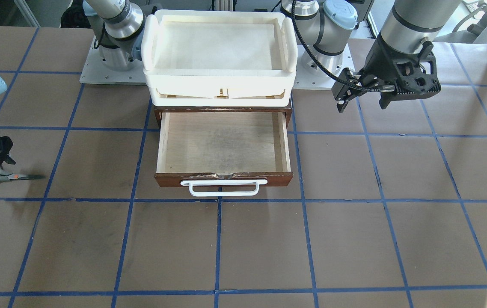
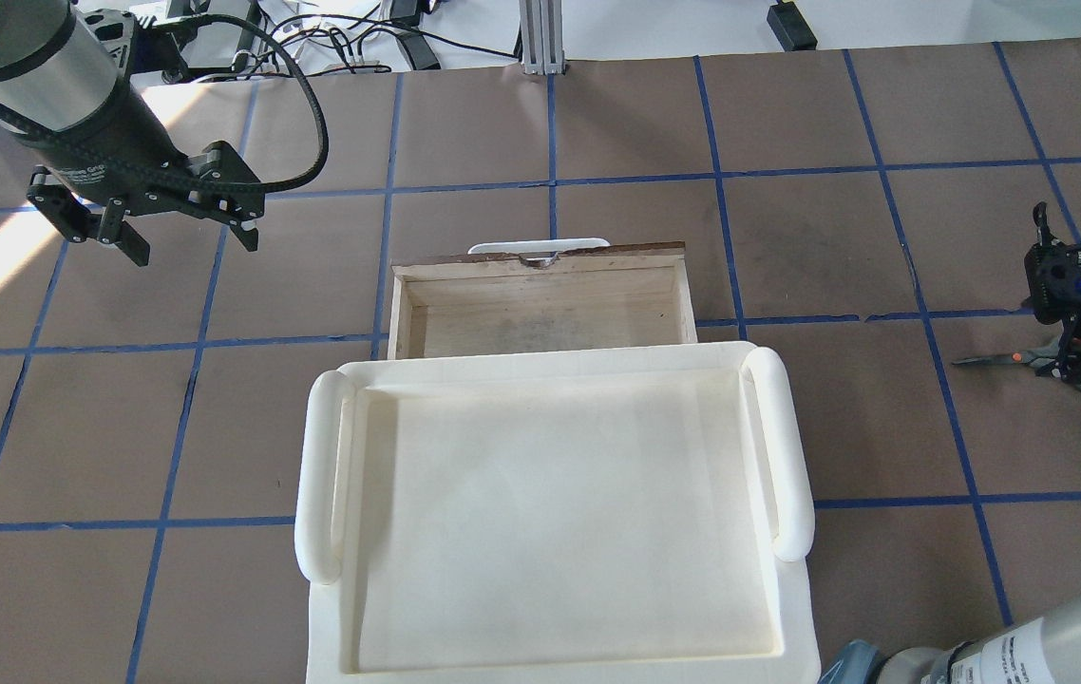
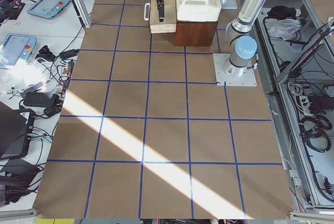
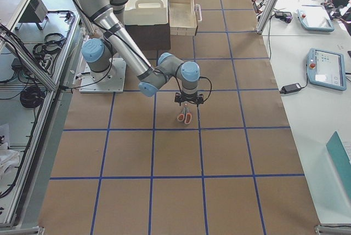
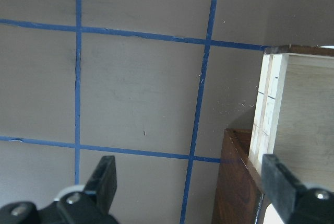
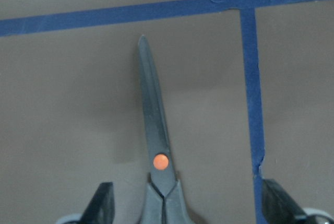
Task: Put scissors in drawer and close it
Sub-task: 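Lower the right gripper and close it on the scissors handle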
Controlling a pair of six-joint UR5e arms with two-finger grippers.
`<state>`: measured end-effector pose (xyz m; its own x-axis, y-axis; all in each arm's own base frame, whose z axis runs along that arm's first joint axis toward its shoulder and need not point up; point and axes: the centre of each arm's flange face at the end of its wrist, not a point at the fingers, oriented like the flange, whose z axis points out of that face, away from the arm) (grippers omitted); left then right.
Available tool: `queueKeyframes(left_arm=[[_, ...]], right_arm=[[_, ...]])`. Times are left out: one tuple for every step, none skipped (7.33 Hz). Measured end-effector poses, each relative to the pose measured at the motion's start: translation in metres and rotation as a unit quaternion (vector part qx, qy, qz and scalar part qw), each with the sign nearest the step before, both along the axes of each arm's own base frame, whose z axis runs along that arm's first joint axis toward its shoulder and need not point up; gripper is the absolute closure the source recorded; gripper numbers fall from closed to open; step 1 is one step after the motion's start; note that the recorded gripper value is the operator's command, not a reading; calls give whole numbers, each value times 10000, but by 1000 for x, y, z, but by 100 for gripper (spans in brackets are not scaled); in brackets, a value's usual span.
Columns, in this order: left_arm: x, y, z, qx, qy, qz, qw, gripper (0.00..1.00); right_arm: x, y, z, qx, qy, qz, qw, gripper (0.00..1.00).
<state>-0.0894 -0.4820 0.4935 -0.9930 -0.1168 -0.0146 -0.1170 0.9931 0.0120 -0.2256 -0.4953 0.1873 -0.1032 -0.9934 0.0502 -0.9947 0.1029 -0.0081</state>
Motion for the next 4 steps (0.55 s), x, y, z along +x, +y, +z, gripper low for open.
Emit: queueKeyframes(left_arm=[[0, 0, 0, 0, 0, 0, 10000, 0], [0, 0, 0, 0, 0, 0, 10000, 0], [0, 0, 0, -1, 0, 0, 10000, 0], [0, 0, 0, -1, 0, 0, 10000, 0]], right_arm=[[0, 1, -3, 14, -3, 15, 10000, 1], [1, 2, -7, 50, -22, 24, 10000, 27], [1, 3, -10, 90, -30, 27, 10000, 33], [0, 3, -11, 106, -2, 30, 9999, 37]])
